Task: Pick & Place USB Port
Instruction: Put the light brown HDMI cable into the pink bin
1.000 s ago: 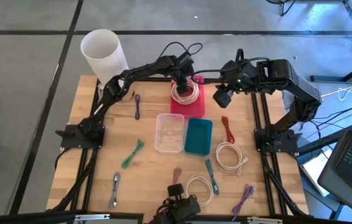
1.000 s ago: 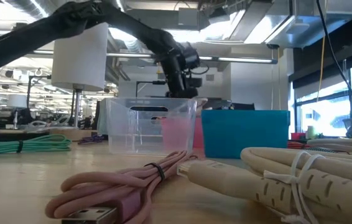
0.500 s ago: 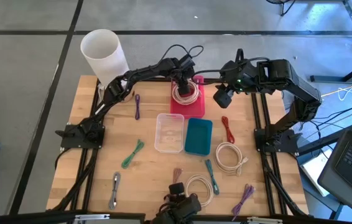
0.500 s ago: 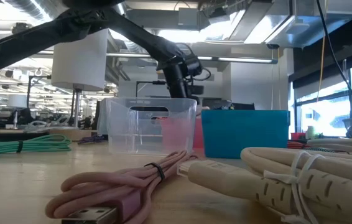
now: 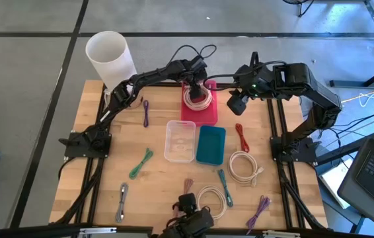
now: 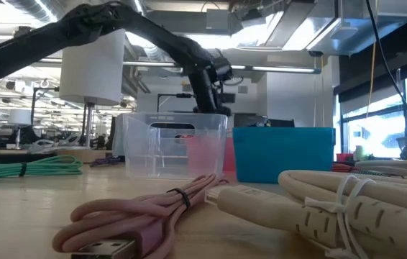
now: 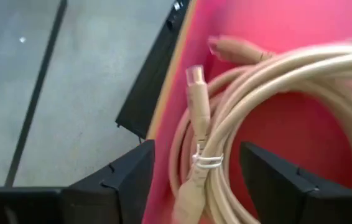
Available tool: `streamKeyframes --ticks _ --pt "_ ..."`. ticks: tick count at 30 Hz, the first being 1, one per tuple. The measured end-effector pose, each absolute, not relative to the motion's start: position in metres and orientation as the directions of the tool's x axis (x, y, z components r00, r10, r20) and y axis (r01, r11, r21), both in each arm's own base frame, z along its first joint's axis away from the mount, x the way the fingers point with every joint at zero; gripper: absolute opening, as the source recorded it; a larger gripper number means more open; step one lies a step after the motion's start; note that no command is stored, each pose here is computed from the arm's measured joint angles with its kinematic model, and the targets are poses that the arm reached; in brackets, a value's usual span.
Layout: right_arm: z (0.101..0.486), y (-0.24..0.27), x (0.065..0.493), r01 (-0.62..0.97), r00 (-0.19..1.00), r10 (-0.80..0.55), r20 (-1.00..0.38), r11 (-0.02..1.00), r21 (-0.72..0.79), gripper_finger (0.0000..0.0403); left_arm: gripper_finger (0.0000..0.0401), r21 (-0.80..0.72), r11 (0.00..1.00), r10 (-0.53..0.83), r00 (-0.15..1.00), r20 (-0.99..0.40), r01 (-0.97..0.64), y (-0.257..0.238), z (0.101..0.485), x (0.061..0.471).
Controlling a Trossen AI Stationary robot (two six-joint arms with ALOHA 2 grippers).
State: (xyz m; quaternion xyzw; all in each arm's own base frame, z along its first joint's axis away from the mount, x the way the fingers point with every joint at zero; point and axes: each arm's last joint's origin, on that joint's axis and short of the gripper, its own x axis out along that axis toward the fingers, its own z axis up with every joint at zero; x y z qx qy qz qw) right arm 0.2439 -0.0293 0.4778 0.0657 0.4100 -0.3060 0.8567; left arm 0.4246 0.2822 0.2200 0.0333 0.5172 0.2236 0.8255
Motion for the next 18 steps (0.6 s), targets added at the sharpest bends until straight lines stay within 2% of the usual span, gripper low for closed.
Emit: streamKeyframes --ticks 5,8,13,18 --pt "0.478 -0.029 0.244 0.575 0.477 -0.470 -0.743 0.806 -0.142 0.0197 0.0242 0.286 0.888 0.424 0.402 -0.812 -0.359 0.276 0.253 0.415" --pt "0.479 -0.029 0.242 0.575 0.480 -0.471 -0.740 0.806 -0.140 0.0197 0.0243 0.196 0.904 0.370 0.463 -0.806 -0.381 0.264 0.285 0.404" --pt "0.487 -0.028 0.228 0.579 0.508 -0.471 -0.721 0.806 -0.118 0.0198 0.0241 -0.156 0.948 0.065 0.647 -0.760 -0.278 0.233 0.337 0.381" --pt "0.498 -0.024 0.207 0.558 0.580 -0.384 -0.719 0.830 0.006 0.0198 0.0240 -0.448 0.894 -0.297 0.729 -0.617 -0.015 0.181 0.394 0.350"
